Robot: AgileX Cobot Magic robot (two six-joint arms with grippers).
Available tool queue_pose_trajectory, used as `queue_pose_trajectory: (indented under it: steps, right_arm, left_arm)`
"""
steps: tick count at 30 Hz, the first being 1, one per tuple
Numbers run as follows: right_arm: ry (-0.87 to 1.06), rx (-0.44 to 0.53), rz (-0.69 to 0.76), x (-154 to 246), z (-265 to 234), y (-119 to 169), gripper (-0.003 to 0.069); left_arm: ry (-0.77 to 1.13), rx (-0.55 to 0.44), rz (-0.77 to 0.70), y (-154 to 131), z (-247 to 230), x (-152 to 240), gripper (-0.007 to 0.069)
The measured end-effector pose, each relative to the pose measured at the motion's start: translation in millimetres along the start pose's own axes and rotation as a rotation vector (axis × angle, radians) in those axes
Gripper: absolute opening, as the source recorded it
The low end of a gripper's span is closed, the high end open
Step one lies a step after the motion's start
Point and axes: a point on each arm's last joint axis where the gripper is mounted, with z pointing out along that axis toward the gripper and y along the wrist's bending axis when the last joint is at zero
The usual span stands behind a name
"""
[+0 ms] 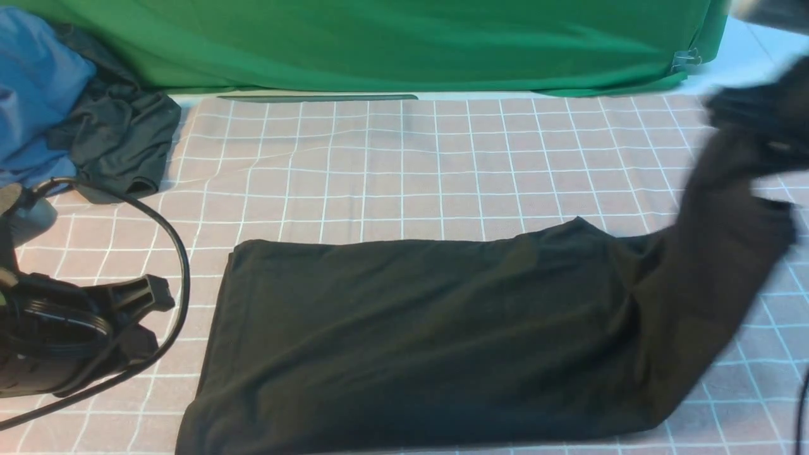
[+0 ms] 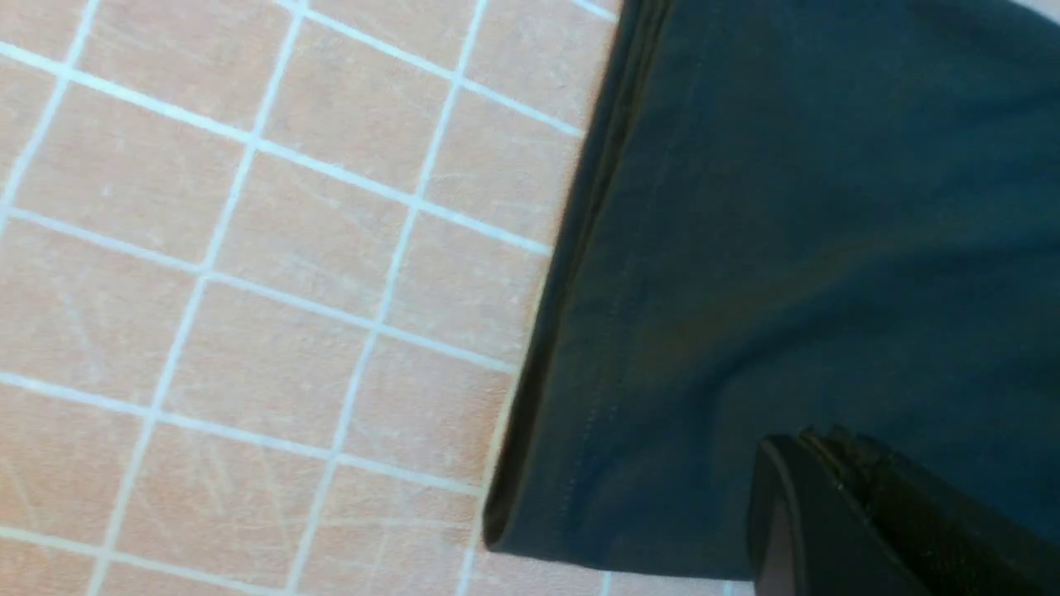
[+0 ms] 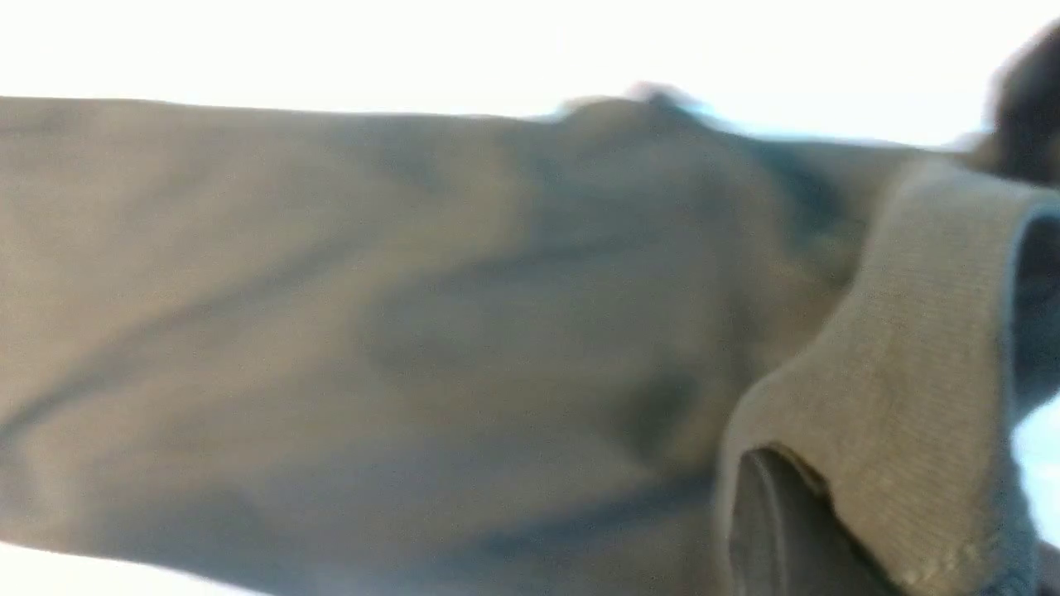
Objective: Fold a long-sleeved shirt over a pink coffee tablecloth.
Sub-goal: 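Fold the right end of the dark garment over onto its left end with the right gripper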
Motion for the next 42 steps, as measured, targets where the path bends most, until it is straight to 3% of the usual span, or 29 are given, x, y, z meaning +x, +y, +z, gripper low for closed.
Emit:
queue_pose_trajectory:
  steps: [6, 16, 31, 36, 42]
  right_arm:
    - [-0.082, -0.184, -0.091, 13, 18, 91, 0.013]
    - [-0.065, -0.391, -0.109, 48, 85, 187, 0.013]
    - [0.003, -0.441, -0.069, 54, 172, 241, 0.0137]
    - [0.02, -0.448, -0.066, 55, 195, 253, 0.0174]
    - [0.042, -0.463, -0.052, 58, 223, 266, 0.0302]
  left_arm:
    - [-0.016, 0.025, -0.012, -4, -3, -4, 0.0013]
    - [-0.112, 0.104, -0.007, -25, -37, -29, 0.0013]
    - [-0.137, 0.115, 0.007, -30, -50, -36, 0.0013]
    - [-0.137, 0.112, 0.009, -30, -50, -36, 0.0013]
    - [-0.14, 0.106, 0.013, -30, -50, -36, 0.0013]
